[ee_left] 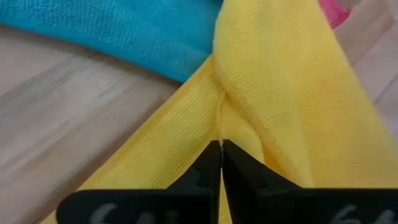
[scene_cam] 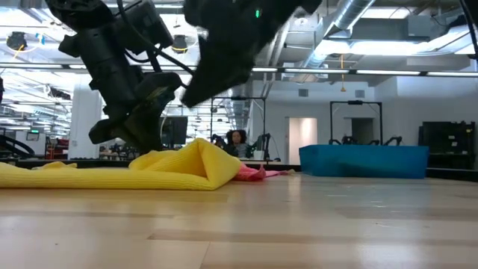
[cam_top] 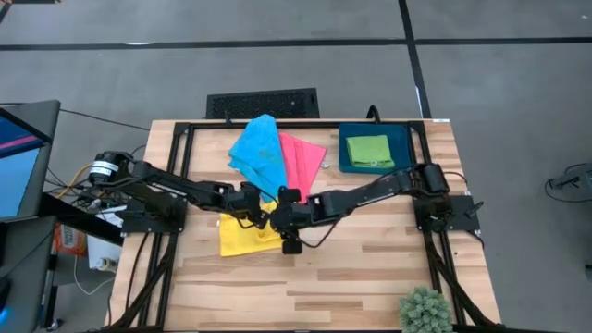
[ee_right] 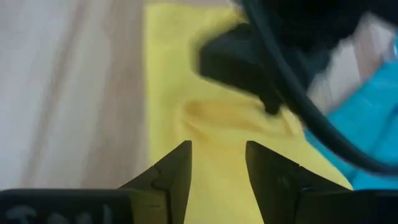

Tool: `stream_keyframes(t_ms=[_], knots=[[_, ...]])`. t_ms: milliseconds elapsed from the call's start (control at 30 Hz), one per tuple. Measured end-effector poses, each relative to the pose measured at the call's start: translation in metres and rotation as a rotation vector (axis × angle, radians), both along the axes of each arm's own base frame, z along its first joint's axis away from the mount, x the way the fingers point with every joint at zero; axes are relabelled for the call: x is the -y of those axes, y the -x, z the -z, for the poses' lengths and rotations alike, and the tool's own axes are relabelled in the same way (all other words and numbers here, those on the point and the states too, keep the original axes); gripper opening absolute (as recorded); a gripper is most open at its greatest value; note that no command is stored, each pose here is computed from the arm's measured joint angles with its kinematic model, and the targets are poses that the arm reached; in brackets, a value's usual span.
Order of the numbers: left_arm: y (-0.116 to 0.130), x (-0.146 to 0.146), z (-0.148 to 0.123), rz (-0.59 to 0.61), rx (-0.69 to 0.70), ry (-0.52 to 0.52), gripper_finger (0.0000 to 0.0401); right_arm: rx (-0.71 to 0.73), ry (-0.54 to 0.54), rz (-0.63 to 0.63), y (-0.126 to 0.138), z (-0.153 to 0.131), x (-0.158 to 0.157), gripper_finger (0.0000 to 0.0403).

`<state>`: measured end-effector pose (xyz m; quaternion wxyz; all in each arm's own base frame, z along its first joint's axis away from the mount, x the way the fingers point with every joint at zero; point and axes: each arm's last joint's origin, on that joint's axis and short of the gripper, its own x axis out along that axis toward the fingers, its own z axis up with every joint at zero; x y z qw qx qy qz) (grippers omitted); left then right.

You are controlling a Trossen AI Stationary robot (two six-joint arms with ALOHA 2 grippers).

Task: Fold microfiber towels
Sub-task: Fold the yellow towel

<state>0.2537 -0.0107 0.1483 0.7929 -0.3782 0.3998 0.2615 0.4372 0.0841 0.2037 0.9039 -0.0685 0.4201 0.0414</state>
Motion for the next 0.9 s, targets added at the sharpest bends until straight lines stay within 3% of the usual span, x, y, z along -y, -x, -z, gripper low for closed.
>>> stream_keyframes(t_ms=[167, 367, 500, 600, 767, 900], knots=[[0.000, 0.001, -0.006, 0.016, 0.038, 0.030, 0.0000, -0.071, 0.016, -0.029, 0.008, 0.011, -0.020, 0.0173], [0.006, 0.000, -0.024, 0.055, 0.093, -0.001, 0.0000, -0.059, 0.074, 0.033, 0.015, 0.007, -0.034, 0.0168], [0.010, 0.003, -0.033, 0.122, 0.121, -0.021, 0.0011, -0.096, 0.041, 0.089, 0.019, 0.009, -0.037, 0.0167], [0.016, 0.005, -0.041, 0.176, 0.135, -0.061, 0.0041, -0.103, 0.018, 0.117, 0.020, 0.011, -0.041, 0.0167], [0.018, 0.002, -0.044, 0.159, 0.128, -0.161, 0.0111, -0.100, 0.005, 0.129, 0.022, 0.012, -0.047, 0.0167], [0.018, 0.003, -0.040, 0.144, 0.114, -0.094, 0.0167, -0.102, -0.011, 0.147, 0.023, 0.012, -0.051, 0.0167]])
